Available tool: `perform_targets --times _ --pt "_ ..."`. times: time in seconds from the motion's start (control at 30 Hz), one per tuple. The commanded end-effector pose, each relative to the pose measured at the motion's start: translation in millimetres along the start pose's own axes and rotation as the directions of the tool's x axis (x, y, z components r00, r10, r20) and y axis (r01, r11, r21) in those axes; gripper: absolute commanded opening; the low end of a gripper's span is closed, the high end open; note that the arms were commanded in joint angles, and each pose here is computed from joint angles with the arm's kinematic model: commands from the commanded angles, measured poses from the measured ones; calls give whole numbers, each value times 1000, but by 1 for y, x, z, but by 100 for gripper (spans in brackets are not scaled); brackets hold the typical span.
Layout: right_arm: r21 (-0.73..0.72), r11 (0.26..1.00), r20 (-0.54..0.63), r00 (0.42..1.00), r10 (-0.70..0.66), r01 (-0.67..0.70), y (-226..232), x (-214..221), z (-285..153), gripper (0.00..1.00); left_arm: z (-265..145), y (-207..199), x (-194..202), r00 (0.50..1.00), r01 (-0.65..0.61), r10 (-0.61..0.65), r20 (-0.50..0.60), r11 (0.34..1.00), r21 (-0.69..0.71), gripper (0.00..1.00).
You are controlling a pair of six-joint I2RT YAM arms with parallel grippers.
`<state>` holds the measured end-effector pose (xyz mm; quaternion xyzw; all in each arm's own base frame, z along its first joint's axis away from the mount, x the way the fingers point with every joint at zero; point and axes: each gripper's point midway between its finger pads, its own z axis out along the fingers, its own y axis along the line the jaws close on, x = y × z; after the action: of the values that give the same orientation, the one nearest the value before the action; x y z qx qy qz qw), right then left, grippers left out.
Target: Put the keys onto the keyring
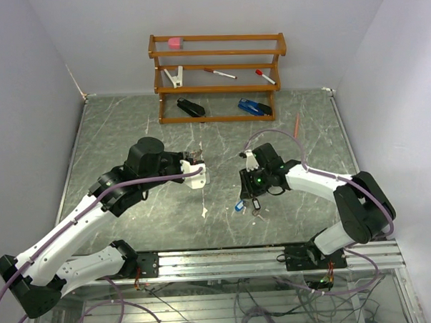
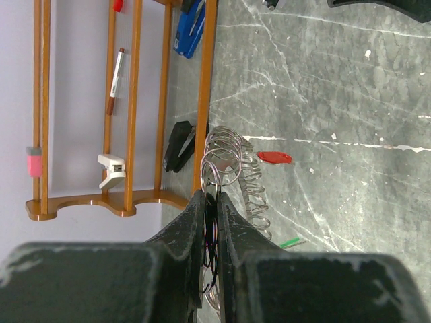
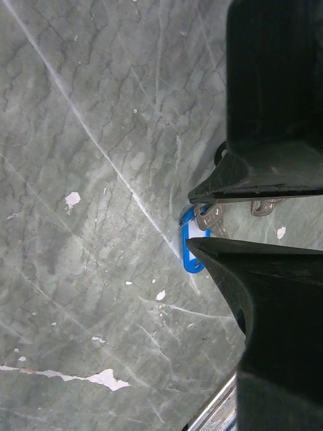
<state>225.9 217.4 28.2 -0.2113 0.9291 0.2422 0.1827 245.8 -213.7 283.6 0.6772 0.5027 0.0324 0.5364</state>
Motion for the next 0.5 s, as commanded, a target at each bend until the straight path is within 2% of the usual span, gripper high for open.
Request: perform_targets --times 0.0,0.37,0.47 --pt "-16 1000 1 1000 -24 24 2 3 2 27 -2 16 -12 999 3 0 52 998 -61 7" --pt "-15 1000 -10 1000 -3 3 0 19 -1 26 -2 18 -12 999 10 -6 54 998 -68 7" --pt "-19 1000 -15 1000 -3 3 1 21 0 22 -2 17 -11 999 12 -8 53 998 -68 7"
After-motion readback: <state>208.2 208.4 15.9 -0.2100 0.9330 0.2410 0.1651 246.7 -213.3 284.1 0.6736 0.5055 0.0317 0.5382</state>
